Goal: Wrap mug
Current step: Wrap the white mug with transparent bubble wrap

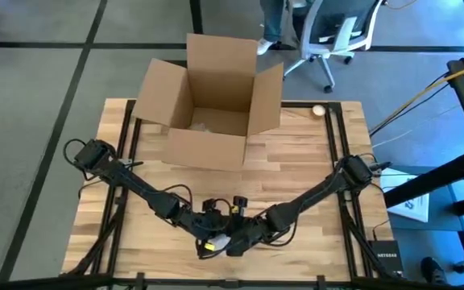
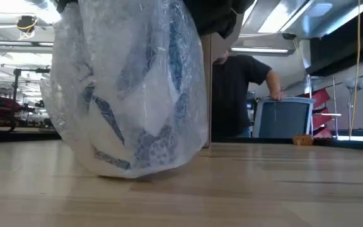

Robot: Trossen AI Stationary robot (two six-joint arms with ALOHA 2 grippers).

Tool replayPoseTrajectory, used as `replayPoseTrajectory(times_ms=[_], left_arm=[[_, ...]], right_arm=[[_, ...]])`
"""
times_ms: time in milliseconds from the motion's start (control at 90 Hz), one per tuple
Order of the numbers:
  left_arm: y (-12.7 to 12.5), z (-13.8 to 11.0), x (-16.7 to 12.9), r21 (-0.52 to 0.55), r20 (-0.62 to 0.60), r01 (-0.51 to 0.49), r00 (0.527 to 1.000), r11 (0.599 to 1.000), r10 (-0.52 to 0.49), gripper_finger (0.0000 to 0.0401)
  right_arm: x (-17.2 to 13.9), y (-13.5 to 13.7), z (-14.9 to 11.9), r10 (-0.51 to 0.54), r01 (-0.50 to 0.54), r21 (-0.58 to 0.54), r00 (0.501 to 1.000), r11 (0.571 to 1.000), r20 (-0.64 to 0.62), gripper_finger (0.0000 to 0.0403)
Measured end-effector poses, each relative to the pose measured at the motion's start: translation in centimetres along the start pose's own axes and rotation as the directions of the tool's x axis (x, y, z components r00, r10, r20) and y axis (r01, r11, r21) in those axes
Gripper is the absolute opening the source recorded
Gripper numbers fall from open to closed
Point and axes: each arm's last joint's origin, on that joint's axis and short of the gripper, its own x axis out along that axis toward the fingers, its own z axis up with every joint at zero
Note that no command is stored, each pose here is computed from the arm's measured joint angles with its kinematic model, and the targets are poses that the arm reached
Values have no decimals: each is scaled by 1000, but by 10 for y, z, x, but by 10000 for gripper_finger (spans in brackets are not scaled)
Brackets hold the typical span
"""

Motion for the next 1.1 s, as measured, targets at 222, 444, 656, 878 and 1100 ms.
replayPoseTrajectory(times_ms=[222,444,656,878,1100], left_arm=[[1,6,-12,11,12,9,1000,1000,-9,0],[2,12,-27,19,24,6,1000,1000,-6,0],[2,13,-27,22,26,3,1000,1000,-4,0],[4,16,-41,42,18,-8,1000,999,8,0],[14,16,-71,28,-28,-115,993,993,115,0]], right_arm=[[2,0,-2,8,-8,-4,1000,1000,-9,1],[2,1,-2,6,-6,-4,1000,1000,-9,1],[2,0,-2,3,-3,-4,1000,1000,-8,1],[2,0,-2,2,-2,-4,1000,1000,-7,1],[2,0,-2,2,-2,-4,1000,1000,-7,1]])
